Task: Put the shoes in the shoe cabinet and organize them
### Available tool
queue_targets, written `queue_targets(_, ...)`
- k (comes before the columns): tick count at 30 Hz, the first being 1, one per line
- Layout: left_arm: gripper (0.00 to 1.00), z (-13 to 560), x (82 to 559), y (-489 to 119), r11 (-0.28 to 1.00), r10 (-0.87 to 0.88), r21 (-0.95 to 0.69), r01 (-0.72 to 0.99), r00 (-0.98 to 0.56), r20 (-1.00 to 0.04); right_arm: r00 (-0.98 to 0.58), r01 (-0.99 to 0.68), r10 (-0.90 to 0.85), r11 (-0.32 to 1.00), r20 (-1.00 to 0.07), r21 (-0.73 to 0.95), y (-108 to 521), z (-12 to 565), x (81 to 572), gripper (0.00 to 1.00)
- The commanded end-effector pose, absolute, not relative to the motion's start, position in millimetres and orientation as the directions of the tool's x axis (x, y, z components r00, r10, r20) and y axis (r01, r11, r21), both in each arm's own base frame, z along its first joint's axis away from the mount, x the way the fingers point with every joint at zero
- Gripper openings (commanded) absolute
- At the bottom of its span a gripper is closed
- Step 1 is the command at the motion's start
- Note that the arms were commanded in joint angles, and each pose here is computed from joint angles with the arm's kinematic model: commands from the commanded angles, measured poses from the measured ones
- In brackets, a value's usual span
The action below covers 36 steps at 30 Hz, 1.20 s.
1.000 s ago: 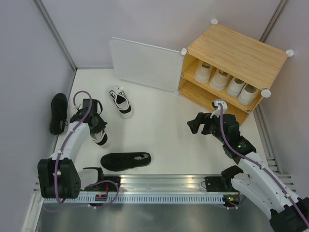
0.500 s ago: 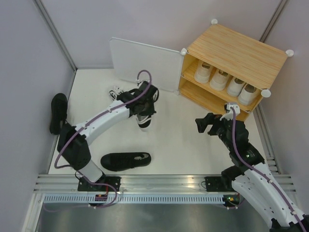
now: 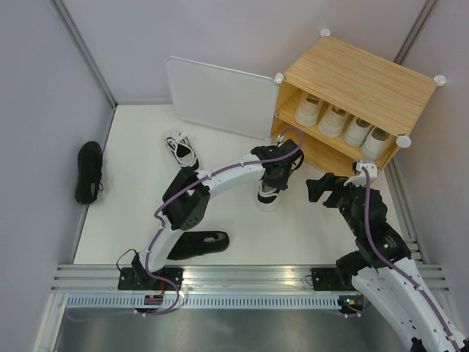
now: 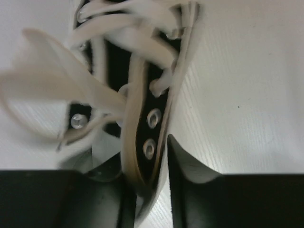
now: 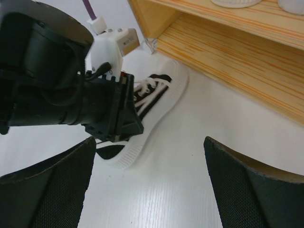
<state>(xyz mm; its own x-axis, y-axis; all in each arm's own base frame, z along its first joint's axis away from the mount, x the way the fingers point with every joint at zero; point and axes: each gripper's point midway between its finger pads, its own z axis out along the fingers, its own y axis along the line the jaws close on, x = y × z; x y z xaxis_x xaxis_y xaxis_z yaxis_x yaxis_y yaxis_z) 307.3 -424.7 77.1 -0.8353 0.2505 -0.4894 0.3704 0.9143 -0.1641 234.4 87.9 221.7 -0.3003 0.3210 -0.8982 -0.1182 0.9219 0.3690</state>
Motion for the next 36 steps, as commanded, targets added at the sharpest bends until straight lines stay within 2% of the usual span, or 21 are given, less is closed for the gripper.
queue_targets(1,0.37,91,313,-440,0.885,0.287,-0.171,0.433,-0.796,-0.533,-0.306,-0.136,0.319,0.918,-0.897,0.374,91,229,232,0.97)
queue_targets(4,0.67,96,312,-439,0.885,0.281,-0.175,0.431,-0.796,-0.537,-0.316,-0.133,0.318,0.918,-0.894,0.374,91,226,231,0.97)
queue_targets(6,0.79,107,311,-436,0.883,0.275,-0.181,0.433,-0.789,-0.549,-0.314,-0.128,0.318,0.92,-0.895,0.371,90,227,231,0.98)
queue_targets(7,0.89,113,310,-436,0.881,0.269,-0.188,0.434,-0.787,-0.555,-0.315,-0.129,0.317,0.92,-0.895,0.371,90,228,231,0.98)
queue_targets(9,0.98,134,308,-432,0.878,0.244,-0.207,0.431,-0.778,-0.579,-0.314,-0.12,0.316,0.922,-0.895,0.368,89,231,232,0.98)
queue_targets(18,1.0,221,304,-397,0.866,0.153,-0.255,0.43,-0.713,-0.684,-0.383,-0.101,0.339,0.909,-0.859,0.404,101,218,243,0.98)
queue_targets(22,1.0,251,311,-349,0.876,0.065,-0.302,0.376,-0.713,-0.698,-0.443,-0.066,0.372,0.894,-0.816,0.443,111,197,252,0.98)
queue_targets(29,1.0,233,335,-210,0.932,-0.119,-0.334,0.143,-0.748,-0.653,-0.484,0.081,0.475,0.86,-0.735,0.503,121,162,270,0.94)
queue_targets(32,1.0,211,332,-155,0.949,-0.172,-0.312,0.047,-0.752,-0.636,-0.49,0.147,0.499,0.856,-0.715,0.496,129,145,274,0.92)
queue_targets(36,1.0,205,316,-92,0.959,-0.234,-0.28,-0.051,-0.7,-0.675,-0.502,0.199,0.502,0.859,-0.704,0.471,144,126,279,0.91)
